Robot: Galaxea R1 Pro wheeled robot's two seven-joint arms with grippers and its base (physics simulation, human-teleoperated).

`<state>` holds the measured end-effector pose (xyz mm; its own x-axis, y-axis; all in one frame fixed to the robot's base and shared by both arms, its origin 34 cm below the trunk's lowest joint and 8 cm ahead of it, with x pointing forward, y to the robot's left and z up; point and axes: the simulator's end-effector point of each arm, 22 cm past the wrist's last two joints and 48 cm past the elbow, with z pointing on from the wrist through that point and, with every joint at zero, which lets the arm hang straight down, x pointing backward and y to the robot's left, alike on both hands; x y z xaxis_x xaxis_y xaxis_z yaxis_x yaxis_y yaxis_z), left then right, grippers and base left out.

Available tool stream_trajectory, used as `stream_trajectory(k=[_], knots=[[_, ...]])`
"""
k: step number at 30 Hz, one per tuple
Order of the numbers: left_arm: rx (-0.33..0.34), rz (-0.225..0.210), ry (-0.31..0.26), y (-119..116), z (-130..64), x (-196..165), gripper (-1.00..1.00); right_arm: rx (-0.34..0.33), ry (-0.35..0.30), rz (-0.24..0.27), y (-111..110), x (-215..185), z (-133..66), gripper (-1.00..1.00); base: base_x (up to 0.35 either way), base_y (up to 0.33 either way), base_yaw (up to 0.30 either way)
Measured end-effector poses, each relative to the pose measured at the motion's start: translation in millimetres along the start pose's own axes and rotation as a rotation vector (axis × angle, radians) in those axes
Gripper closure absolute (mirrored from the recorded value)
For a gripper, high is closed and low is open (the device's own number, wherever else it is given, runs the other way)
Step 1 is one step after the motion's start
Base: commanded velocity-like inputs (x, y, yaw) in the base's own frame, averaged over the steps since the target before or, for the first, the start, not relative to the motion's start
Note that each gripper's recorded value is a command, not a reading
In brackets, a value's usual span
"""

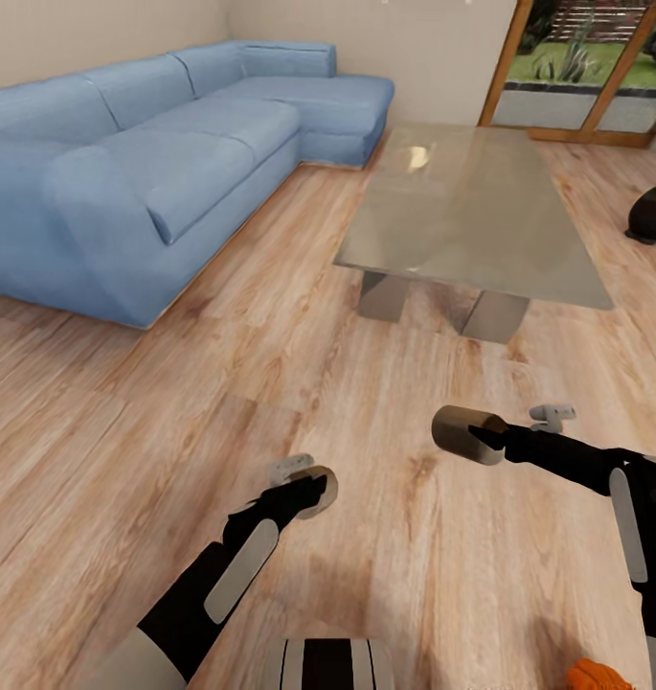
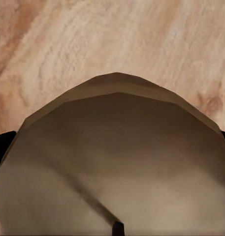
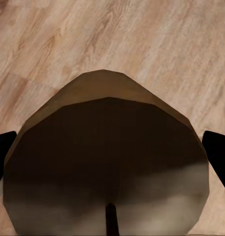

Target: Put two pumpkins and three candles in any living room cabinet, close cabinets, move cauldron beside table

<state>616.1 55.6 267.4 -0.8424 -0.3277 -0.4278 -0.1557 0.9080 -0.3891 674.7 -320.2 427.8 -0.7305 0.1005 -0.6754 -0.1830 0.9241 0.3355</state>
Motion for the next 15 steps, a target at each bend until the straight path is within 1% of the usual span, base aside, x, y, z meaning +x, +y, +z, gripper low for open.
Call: stream_trajectory(k=[15], knots=[[0.026, 0.018, -0.051, -17.0, -20.7, -23.9, 1.0, 0.004, -0.058, -0.03, 8.2, -30.4, -24.8, 1.0, 0.0, 0.0, -0.277]])
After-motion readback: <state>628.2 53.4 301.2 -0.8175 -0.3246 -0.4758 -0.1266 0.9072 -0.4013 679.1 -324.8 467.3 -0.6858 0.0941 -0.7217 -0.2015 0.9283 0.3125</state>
